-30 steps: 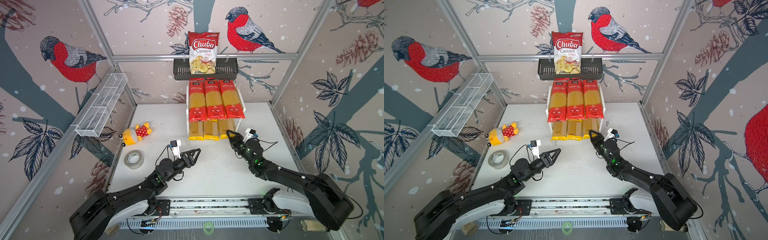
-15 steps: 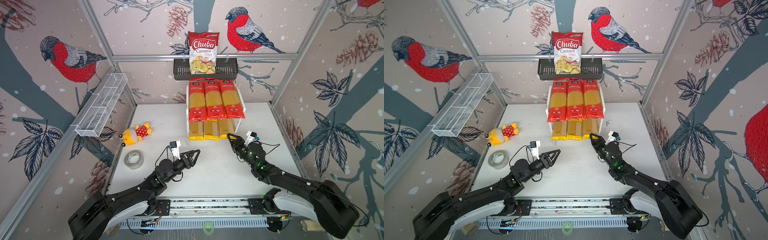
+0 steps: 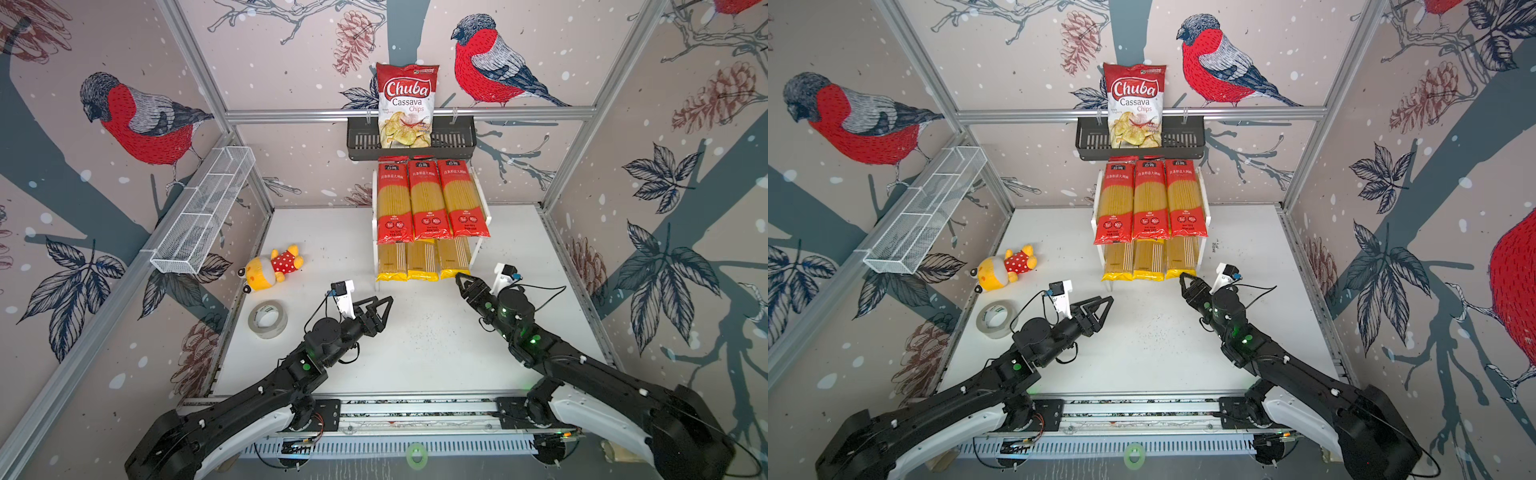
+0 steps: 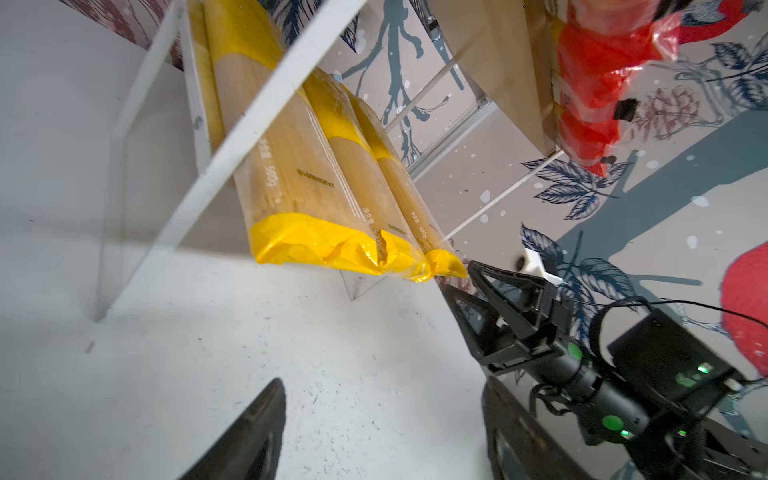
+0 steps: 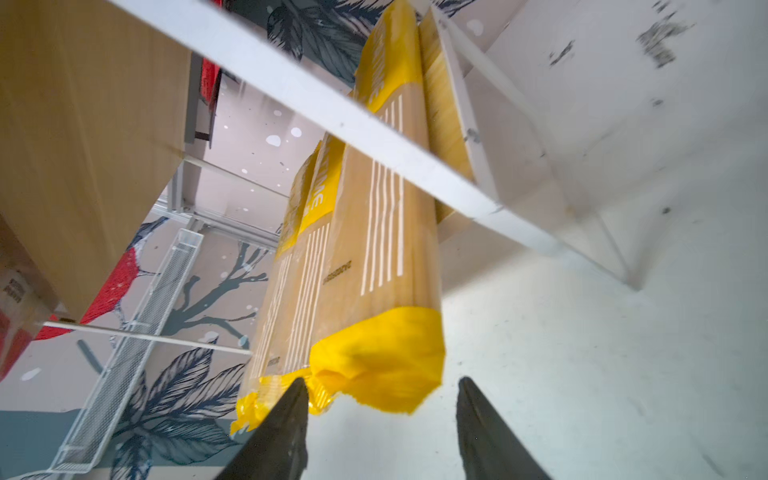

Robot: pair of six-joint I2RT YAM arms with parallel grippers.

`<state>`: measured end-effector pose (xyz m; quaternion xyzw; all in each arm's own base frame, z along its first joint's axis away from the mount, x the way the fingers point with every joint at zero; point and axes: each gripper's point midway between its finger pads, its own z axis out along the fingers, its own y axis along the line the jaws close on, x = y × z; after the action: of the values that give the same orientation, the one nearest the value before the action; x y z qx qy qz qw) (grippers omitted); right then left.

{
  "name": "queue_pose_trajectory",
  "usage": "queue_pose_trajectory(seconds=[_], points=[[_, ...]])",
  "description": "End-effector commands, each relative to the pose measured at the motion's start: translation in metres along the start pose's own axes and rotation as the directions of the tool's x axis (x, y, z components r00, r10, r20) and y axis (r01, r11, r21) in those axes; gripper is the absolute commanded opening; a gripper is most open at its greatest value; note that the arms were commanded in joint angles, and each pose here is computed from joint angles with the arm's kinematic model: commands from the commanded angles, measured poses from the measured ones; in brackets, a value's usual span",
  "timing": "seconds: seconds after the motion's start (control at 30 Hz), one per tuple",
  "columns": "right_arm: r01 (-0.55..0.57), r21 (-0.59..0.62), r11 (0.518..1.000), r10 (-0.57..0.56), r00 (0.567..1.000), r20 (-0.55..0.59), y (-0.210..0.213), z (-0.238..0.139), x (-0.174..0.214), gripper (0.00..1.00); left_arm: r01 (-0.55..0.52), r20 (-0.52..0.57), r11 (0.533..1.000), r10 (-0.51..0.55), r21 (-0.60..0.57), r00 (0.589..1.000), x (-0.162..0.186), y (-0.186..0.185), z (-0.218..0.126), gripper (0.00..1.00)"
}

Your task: Place and organize the pasta boxes and bags onto the shelf

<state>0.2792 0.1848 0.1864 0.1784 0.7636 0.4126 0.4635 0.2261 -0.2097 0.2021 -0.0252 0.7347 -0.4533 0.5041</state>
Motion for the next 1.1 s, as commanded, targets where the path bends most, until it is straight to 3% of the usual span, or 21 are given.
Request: queue_pose_trajectory(seconds=[0.0, 0.07, 0.17, 0.3, 0.4, 0.43, 0.53, 0.63, 0.77, 0.83, 1.0, 1.07], points=[[0.161, 0.162, 0.973, -0.168, 0.985, 0.028, -0.031, -0.012, -0.011, 0.57, -0.144, 0.009, 0.966, 0.150, -0.215, 0.989, -0.008, 0.037, -0.007, 0.74], [0.216, 0.222, 0.951, -0.237, 0.969, 0.069, -0.040, -0.021, -0.025, 0.57, -0.176, 0.045, 0.930, 0.201, -0.322, 0.979, -0.022, 0.052, -0.013, 0.75], [0.274, 0.329, 0.904, -0.335, 0.931, 0.145, -0.053, -0.034, -0.056, 0.60, -0.255, 0.124, 0.847, 0.348, -0.465, 0.929, -0.050, 0.070, -0.023, 0.76], [0.286, 0.508, 0.813, -0.457, 0.854, 0.250, -0.074, -0.053, -0.103, 0.66, -0.310, 0.153, 0.638, 0.564, -0.705, 0.811, -0.082, 0.101, -0.041, 0.78], [0.300, 0.620, 0.725, -0.562, 0.778, 0.281, -0.091, -0.068, -0.129, 0.70, -0.232, 0.168, 0.490, 0.642, -0.840, 0.748, -0.100, 0.123, -0.066, 0.82], [0.305, 0.639, 0.707, -0.582, 0.764, 0.279, -0.095, -0.071, -0.134, 0.71, -0.189, 0.188, 0.463, 0.652, -0.866, 0.734, -0.106, 0.126, -0.075, 0.83], [0.282, 0.701, 0.655, -0.615, 0.737, 0.279, -0.112, -0.084, -0.146, 0.73, -0.224, 0.138, 0.401, 0.698, -0.888, 0.702, -0.115, 0.130, -0.082, 0.83], [0.232, 0.716, 0.659, -0.607, 0.726, 0.323, -0.128, -0.093, -0.153, 0.73, -0.261, 0.057, 0.314, 0.732, -0.913, 0.679, -0.125, 0.140, -0.088, 0.83], [0.158, 0.737, 0.657, -0.588, 0.719, 0.370, -0.151, -0.099, -0.158, 0.73, -0.244, 0.030, 0.270, 0.727, -0.931, 0.686, -0.129, 0.165, -0.099, 0.83], [0.139, 0.745, 0.653, -0.584, 0.718, 0.378, -0.161, -0.098, -0.159, 0.73, -0.224, 0.049, 0.273, 0.727, -0.936, 0.685, -0.129, 0.177, -0.108, 0.83], [0.140, 0.756, 0.639, -0.588, 0.723, 0.363, -0.178, -0.084, -0.160, 0.73, -0.176, 0.152, 0.371, 0.704, -0.912, 0.693, -0.131, 0.197, -0.116, 0.84], [0.193, 0.741, 0.643, -0.608, 0.717, 0.341, -0.178, -0.074, -0.157, 0.73, -0.214, 0.152, 0.397, 0.712, -0.893, 0.686, -0.133, 0.199, -0.108, 0.83]])
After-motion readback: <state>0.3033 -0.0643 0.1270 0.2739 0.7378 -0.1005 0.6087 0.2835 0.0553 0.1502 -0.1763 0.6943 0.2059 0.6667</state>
